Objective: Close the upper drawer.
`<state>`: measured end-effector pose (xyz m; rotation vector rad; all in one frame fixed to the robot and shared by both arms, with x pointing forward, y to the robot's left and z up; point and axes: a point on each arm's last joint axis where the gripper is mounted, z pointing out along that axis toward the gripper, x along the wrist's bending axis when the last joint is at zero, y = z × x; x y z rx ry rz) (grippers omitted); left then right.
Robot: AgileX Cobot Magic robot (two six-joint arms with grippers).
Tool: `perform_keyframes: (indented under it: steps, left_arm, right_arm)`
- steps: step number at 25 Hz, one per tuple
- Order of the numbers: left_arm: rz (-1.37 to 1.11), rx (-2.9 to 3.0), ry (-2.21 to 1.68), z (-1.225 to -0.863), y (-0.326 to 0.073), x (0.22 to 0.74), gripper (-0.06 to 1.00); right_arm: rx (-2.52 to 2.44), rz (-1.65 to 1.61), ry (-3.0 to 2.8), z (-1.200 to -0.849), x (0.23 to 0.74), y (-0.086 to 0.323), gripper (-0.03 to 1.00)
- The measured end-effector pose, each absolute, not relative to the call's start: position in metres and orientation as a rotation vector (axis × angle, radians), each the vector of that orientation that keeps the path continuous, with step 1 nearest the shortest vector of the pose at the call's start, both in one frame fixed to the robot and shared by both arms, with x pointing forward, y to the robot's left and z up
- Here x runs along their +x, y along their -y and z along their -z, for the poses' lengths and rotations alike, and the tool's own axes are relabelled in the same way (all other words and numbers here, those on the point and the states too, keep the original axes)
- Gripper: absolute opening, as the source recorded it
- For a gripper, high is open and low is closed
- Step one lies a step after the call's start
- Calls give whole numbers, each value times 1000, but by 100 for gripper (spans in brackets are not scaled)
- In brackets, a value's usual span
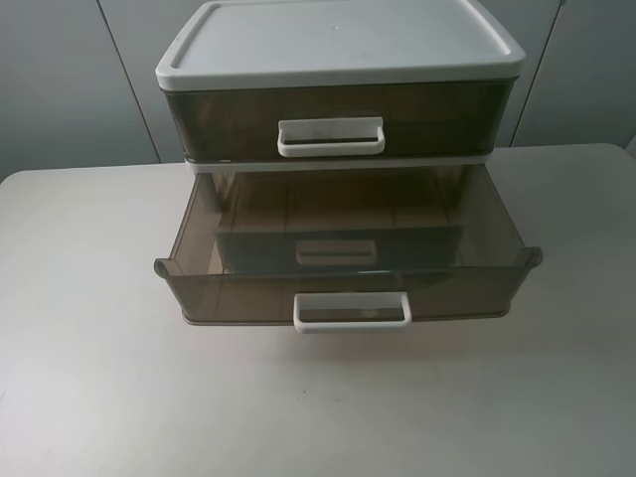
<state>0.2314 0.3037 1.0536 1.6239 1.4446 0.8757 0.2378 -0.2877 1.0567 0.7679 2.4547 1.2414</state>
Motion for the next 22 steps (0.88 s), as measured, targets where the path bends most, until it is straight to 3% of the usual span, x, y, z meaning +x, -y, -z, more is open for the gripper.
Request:
perform_keyframes:
  steps: [12,22]
  left_arm:
    - [-874,1622,-1446,-1054,-304,231,74]
    - [-873,1620,-1447,-1054,-304,231,74]
  right_arm:
    - [882,-1335,-2270,-1053,233,303,70]
    - [1353,-1097,-1852,-1053,232,300,70]
